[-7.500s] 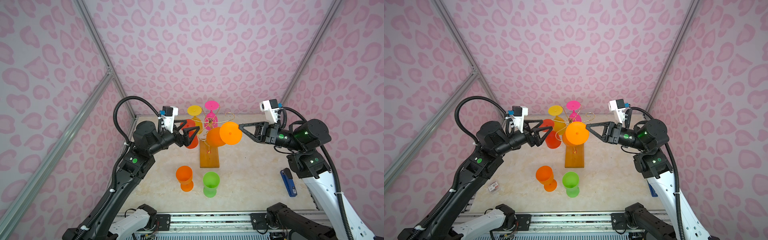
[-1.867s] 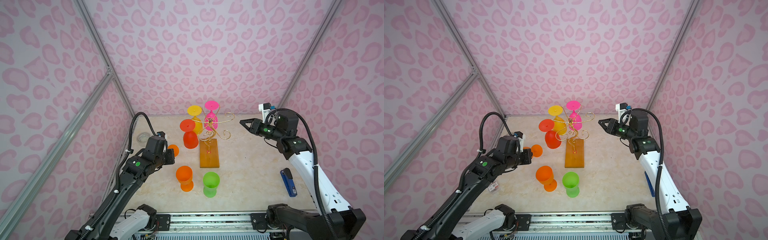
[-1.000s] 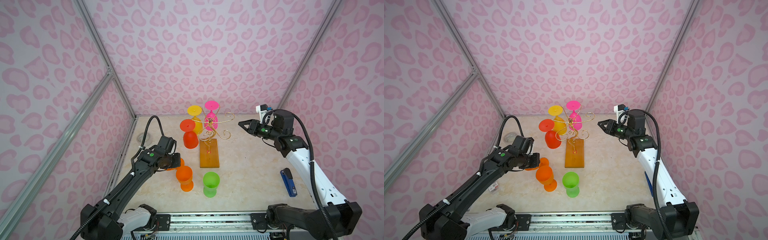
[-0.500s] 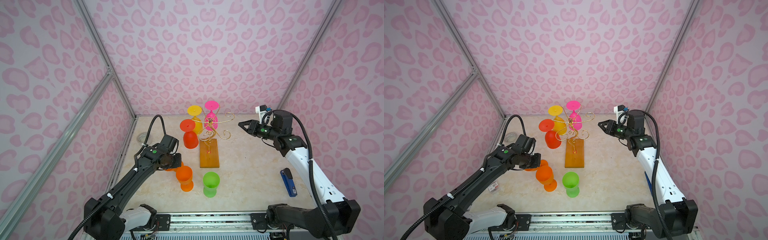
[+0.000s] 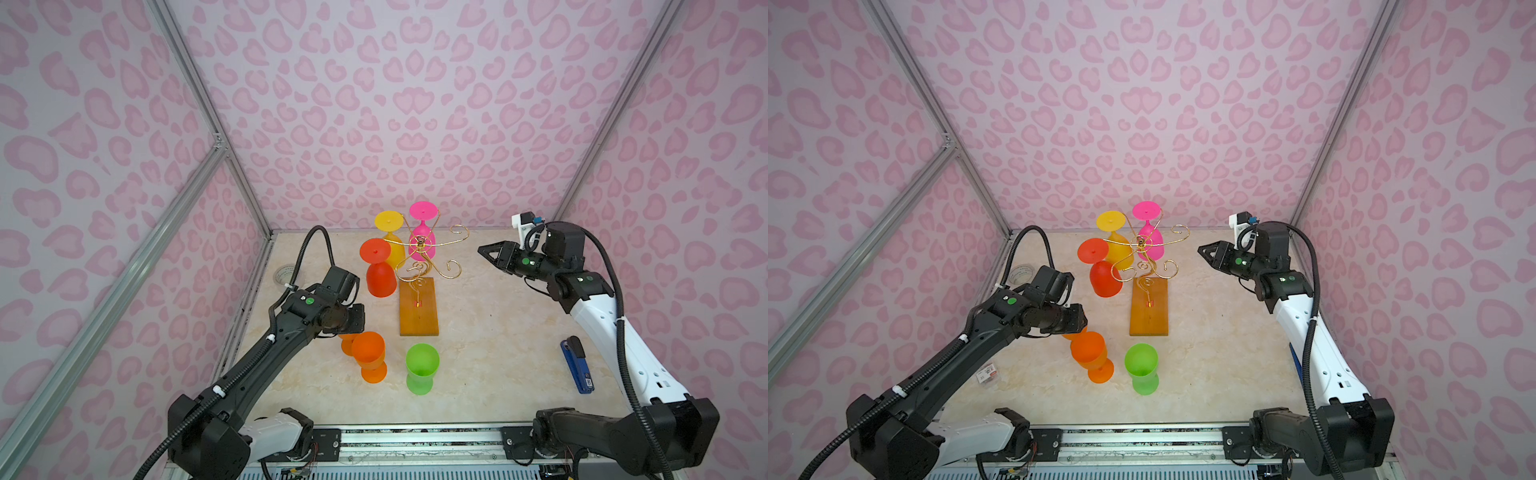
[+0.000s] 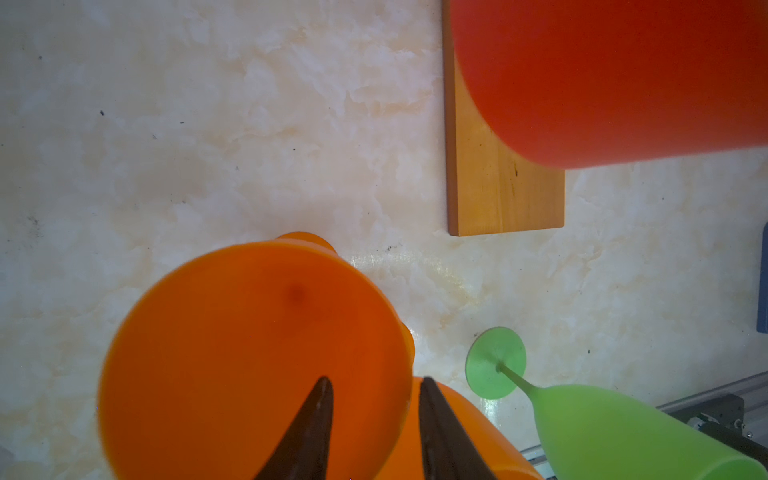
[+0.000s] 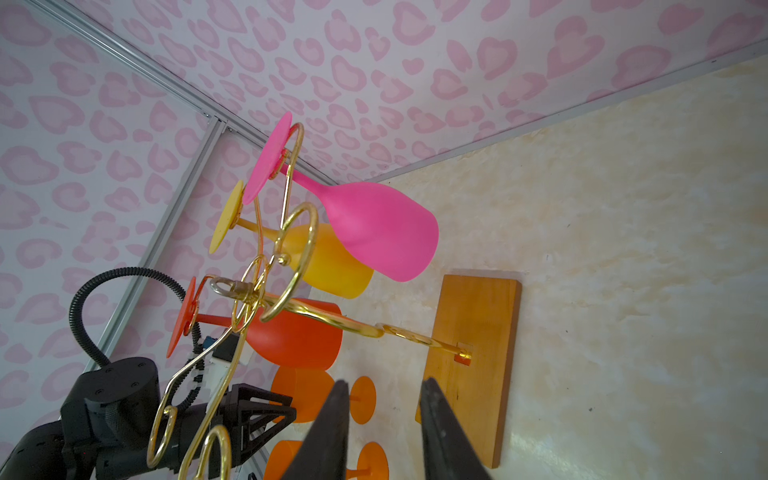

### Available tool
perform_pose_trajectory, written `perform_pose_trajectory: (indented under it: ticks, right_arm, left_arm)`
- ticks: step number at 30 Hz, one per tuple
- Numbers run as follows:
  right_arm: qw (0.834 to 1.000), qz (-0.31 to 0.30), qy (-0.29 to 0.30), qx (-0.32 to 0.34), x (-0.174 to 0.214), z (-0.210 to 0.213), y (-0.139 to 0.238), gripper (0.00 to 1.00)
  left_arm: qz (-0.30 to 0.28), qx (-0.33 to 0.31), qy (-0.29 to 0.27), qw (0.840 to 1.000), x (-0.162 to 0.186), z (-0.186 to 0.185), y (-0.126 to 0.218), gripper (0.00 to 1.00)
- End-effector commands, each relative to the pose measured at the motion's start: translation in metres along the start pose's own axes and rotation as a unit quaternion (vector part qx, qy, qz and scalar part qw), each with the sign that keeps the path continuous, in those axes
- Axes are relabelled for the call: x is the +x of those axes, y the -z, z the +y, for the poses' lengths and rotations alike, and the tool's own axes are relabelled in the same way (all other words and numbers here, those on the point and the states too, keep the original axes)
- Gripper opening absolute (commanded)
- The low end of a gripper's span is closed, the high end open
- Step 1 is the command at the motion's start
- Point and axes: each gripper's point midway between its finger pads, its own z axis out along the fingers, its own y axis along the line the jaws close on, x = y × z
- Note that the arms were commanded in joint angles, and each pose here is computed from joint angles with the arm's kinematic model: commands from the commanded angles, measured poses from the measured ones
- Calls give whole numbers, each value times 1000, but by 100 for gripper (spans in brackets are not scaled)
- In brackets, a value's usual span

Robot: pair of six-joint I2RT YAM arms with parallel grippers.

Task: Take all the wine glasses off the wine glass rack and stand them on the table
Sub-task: 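Lower the orange glass upright beside the other orange glass and open the left gripper, then raise the left gripper and move it to the red glass on the rack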

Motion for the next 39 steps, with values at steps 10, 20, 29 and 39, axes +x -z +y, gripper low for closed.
perform_pose_trajectory:
  ticks: [10,20,29,39]
  right_arm:
    - [1000,-4,2,-3,0,-2,0,30]
    - [1000,-9,0,-8,-1,0,2,30]
    - [1000,-18,2,-5,-3,1,10,30]
    - [1000,-24,2,-9,-6,3,14,30]
  left_arm:
    - [-119,59,7,991,-27,-19,83,65]
    - [-290,251,15,923,-80,-68,182,71]
    - [-288,399,72,867,-129,-85,190,72]
    - [-253,404,99,873,-140,-79,157,72]
